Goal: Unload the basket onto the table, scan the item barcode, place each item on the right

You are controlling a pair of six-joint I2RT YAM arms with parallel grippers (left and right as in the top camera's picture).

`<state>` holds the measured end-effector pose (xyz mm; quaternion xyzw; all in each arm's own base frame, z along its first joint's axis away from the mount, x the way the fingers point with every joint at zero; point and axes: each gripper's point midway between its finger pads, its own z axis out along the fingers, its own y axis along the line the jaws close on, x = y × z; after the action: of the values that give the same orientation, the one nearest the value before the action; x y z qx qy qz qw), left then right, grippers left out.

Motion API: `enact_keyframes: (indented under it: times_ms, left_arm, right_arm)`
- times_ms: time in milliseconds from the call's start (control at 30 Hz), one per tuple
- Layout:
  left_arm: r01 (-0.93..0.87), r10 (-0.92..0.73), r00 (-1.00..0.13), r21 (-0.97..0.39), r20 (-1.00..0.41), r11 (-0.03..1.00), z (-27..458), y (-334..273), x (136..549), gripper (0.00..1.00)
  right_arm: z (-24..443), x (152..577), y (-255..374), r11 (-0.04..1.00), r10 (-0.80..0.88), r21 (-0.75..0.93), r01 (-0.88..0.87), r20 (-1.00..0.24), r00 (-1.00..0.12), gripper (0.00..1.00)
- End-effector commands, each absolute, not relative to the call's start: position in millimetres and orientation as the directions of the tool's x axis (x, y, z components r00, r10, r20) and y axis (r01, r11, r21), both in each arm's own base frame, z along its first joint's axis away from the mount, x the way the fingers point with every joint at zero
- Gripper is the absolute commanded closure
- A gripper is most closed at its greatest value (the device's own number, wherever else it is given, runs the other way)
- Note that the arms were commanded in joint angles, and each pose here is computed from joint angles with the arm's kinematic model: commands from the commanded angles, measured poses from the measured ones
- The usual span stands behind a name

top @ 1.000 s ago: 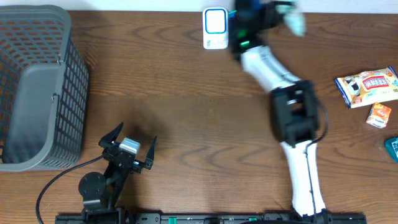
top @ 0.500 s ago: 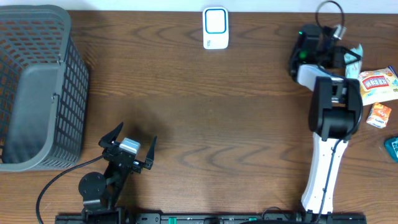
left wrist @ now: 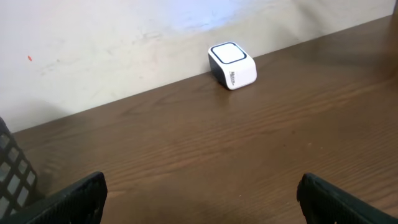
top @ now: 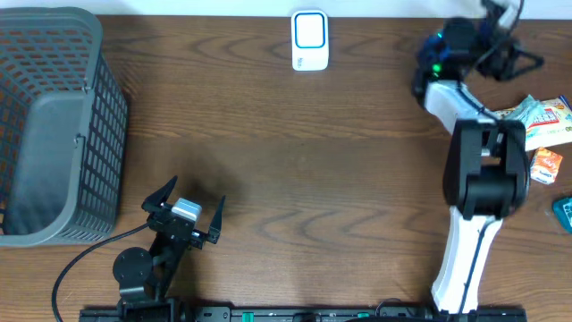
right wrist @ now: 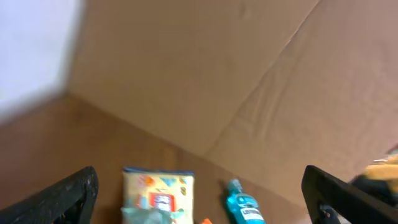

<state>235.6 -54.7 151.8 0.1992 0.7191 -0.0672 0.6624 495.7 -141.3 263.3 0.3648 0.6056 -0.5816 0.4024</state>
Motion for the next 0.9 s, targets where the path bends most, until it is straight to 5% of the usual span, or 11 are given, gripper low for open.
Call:
enact_keyframes:
  times_ms: [0,233,433,567,700,867]
  left_arm:
    - [0.400,0.204,-0.084,0.154,-0.975,0.904,135.3,-57.8,233.6,0.02]
    - [0.400,0.204,-0.084,0.154,-0.975,0.904,135.3,-57.8,233.6,0.02]
    - [0.400,0.204,-0.084,0.154,-0.975,0.904,135.3,-57.8,233.6,0.02]
    - [0.400,0.204,-0.084,0.155,-0.975,0.903,135.3,-57.8,233.6,0.02]
    - [0.400,0.204,-0.084,0.155,-0.975,0.903,135.3,-57.8,233.6,0.02]
    - [0.400,0.204,-0.084,0.155,-0.975,0.903,135.3,-57.8,233.6,0.02]
  right_arm:
    - [356.8,466.3,-93.5,0.159,-0.030,-0.235,0.959,-0.972,-0.233,0.01]
    - [483.7,380.8,-4.2,0.437,0.025,0.043,0.898,-0.999,0.035,0.01]
    - [569.9,305.8,47.3,0.690,-0.193,-0.146,0.709,-0.981,-0.013,0.01]
    - [577.5,276.8,54.9,0.716,-0.320,-0.345,0.606,-0.935,-0.155,0.01]
    - [566.0,273.4,73.9,0.622,-0.568,-0.640,0.451,-0.765,-0.303,0.01]
    - [550.8,280.9,104.2,0.626,-0.655,-0.697,0.349,-0.713,-0.250,0.01]
